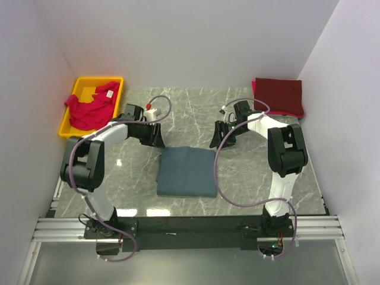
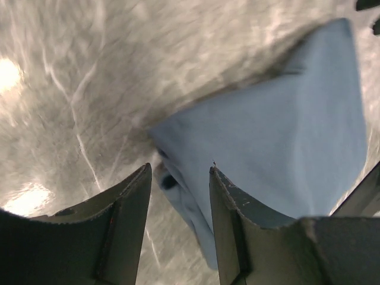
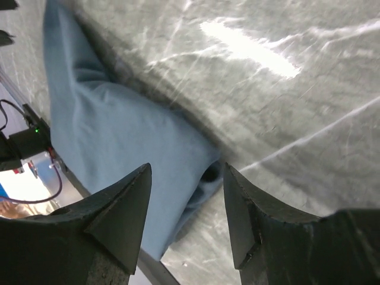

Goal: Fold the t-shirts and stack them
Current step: Fold the tshirt

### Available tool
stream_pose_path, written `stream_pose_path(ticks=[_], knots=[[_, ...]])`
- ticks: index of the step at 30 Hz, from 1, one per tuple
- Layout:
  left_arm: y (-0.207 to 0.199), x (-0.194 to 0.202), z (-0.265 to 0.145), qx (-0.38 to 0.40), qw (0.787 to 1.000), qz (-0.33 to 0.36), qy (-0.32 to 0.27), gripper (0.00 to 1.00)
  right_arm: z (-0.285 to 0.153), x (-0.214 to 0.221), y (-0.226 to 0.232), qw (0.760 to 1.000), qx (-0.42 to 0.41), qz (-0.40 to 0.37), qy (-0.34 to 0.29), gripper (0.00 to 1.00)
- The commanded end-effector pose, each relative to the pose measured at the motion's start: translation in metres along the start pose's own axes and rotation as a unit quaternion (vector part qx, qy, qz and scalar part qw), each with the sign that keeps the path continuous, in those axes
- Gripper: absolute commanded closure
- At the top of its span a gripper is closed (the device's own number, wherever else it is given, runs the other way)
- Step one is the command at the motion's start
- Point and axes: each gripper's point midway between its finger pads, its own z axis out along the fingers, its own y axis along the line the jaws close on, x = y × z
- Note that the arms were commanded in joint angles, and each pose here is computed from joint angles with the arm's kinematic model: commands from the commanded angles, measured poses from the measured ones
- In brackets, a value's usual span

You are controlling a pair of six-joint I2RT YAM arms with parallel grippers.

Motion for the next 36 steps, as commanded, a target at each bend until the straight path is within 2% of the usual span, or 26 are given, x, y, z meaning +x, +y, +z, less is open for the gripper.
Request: stream_pose_path(ticks=[1, 9, 19, 20, 22, 23, 24, 27, 29, 36], knots=[[0.008, -0.003, 0.010, -0.010, 0.999, -0.048, -0.004, 0.51, 0.007, -0.011, -0.007, 1.000, 0.001, 0.001, -0.011, 0.42], [0.013, 0.000, 0.025, 0.001, 0.998, -0.063, -0.003, 0.53, 0.017, 0.000, -0.012, 1.000, -0.005, 0.017, 0.004, 0.50], [0.011, 0.016, 0.039, 0.031, 0.995, -0.091, 0.025, 0.54, 0.024, 0.001, -0.017, 0.999, -0.013, 0.029, 0.012, 0.52], [0.010, 0.015, 0.039, 0.034, 0.995, -0.091, 0.023, 0.56, 0.025, 0.003, -0.016, 0.999, -0.014, 0.030, 0.012, 0.55], [0.008, 0.013, 0.037, 0.037, 0.995, -0.089, 0.017, 0.69, 0.024, 0.002, -0.014, 0.999, -0.018, 0.028, 0.011, 0.64], [0.005, 0.004, 0.032, 0.040, 0.996, -0.079, 0.001, 0.73, 0.022, 0.001, -0.012, 1.000, -0.019, 0.024, 0.008, 0.74], [0.004, 0.003, 0.028, 0.041, 0.996, -0.078, -0.005, 0.82, 0.020, 0.001, -0.010, 1.000, -0.019, 0.021, 0.006, 0.78], [0.002, -0.007, 0.011, 0.039, 0.996, -0.070, -0.031, 0.97, 0.010, -0.003, -0.003, 1.000, -0.019, 0.009, -0.010, 0.94], [0.004, -0.014, -0.004, 0.033, 0.996, -0.066, -0.049, 0.99, 0.002, -0.005, 0.003, 1.000, -0.018, 0.000, -0.023, 1.00], [0.024, -0.004, -0.038, -0.015, 0.995, -0.064, -0.068, 0.99, -0.025, -0.012, 0.008, 0.996, 0.012, -0.029, -0.078, 1.00]])
